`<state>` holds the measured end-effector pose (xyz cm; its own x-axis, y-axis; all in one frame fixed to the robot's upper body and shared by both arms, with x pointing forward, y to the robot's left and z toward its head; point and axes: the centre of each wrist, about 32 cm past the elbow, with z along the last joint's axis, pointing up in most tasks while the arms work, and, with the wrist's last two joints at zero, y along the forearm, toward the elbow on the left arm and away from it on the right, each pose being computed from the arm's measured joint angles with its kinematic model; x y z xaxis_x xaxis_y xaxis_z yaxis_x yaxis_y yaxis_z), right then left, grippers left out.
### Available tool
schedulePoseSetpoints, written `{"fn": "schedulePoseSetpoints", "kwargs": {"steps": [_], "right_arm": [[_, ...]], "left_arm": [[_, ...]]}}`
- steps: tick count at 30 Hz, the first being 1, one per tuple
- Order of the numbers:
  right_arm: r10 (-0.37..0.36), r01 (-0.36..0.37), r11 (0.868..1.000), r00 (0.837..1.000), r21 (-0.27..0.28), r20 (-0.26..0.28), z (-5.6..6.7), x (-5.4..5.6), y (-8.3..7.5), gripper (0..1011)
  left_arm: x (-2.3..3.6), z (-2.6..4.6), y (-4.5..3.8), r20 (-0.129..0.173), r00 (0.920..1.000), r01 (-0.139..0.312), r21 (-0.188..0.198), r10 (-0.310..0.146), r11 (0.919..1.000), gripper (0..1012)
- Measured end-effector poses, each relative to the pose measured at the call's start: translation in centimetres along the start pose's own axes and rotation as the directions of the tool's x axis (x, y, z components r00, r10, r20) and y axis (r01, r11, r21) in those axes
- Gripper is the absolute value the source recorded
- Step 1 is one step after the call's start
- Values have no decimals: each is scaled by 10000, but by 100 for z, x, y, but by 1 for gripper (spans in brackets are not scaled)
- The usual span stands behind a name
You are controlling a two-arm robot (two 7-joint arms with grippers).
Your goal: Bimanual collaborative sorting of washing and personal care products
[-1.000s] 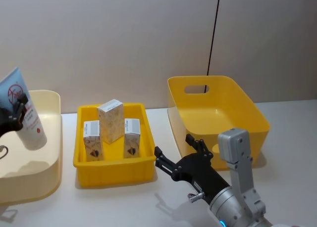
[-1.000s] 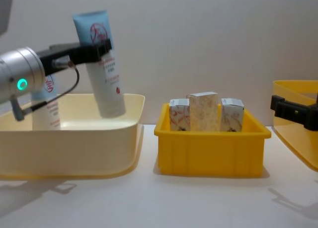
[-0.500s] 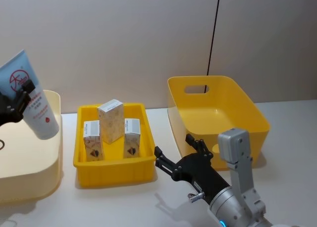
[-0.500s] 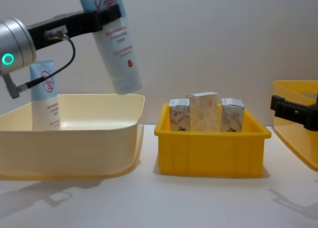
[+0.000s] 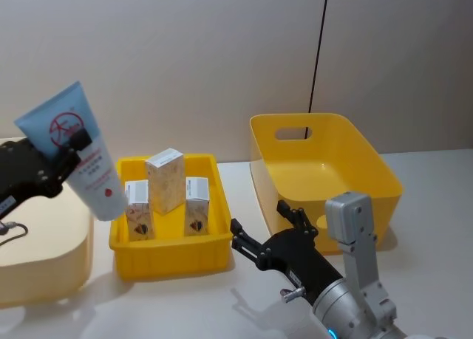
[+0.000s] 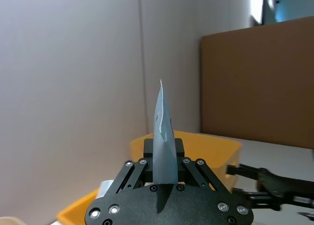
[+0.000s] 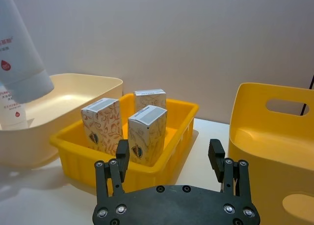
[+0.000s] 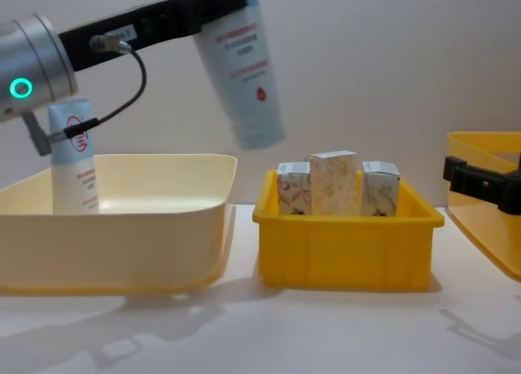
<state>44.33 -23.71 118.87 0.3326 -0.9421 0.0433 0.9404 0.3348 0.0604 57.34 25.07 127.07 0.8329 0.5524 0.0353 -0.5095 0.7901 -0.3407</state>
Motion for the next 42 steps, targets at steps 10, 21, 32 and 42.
{"fn": "schedulePoseSetpoints", "kwargs": {"steps": [10,21,32,42], "right_arm": [[0,0,10000,10000,-1,-1,0,0,0,1001],[0,0,10000,10000,1,-1,0,0,0,1001],[20,-20,10000,10000,-2,11,1,4,-5,1001],[243,-239,9996,9993,-147,276,41,143,-133,1001]], "left_arm": [[-121,-70,-129,-353,9842,1737,-21,-1736,9848,225],[-264,-194,-278,-635,9509,3041,115,-3028,9526,225],[-362,-279,-344,-698,9333,3548,259,-3524,9346,225],[-403,-315,-367,-725,9256,3745,321,-3715,9267,225]]}}
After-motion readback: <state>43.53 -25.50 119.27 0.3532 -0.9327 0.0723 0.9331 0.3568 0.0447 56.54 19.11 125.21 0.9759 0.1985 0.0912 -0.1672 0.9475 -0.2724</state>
